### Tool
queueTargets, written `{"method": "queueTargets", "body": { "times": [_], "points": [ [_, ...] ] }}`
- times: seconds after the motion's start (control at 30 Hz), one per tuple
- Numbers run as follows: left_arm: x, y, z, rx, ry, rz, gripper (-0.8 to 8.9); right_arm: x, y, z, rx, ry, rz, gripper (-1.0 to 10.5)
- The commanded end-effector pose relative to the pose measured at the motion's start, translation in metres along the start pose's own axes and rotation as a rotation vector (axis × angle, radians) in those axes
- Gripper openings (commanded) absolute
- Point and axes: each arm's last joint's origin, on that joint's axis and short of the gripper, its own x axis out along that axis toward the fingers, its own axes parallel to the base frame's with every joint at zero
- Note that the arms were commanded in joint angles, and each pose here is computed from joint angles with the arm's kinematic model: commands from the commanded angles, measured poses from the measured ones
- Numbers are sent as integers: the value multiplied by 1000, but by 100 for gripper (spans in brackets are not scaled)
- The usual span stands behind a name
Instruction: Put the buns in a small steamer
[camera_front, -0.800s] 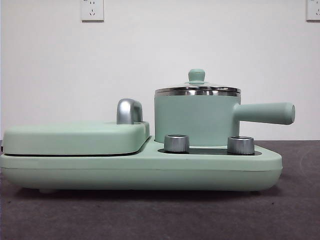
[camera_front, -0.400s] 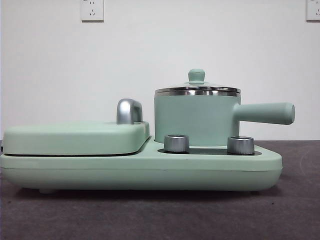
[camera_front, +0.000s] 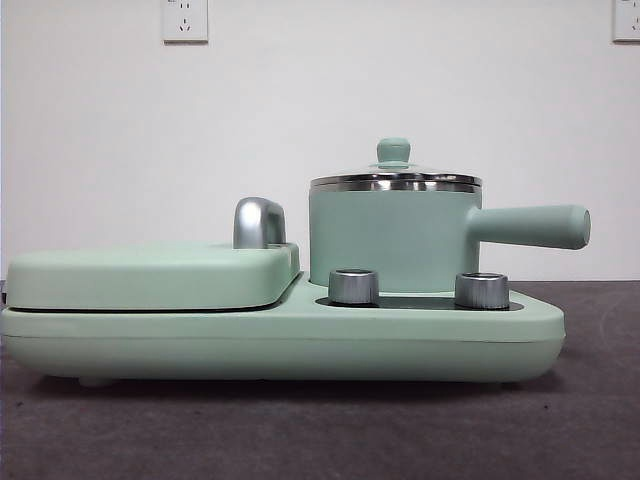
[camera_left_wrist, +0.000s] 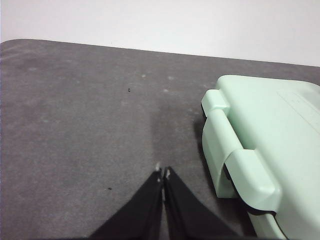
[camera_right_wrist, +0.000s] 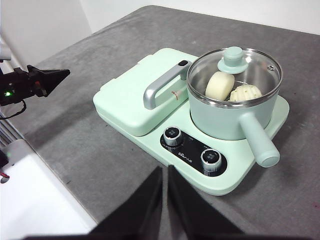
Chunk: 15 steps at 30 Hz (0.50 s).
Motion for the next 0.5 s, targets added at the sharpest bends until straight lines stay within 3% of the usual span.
{"method": "queueTargets", "body": {
  "times": [0.03, 0.4, 0.5],
  "points": [
    [2, 1, -7, 8, 24, 6, 7, -2, 1, 3, -13, -17, 7, 16],
    [2, 1, -7, 8, 24, 6, 7, -2, 1, 3, -27, -22, -1, 15],
    [2, 1, -7, 8, 24, 6, 7, -3, -5, 2, -84, -41, -201, 16]
  ]
}}
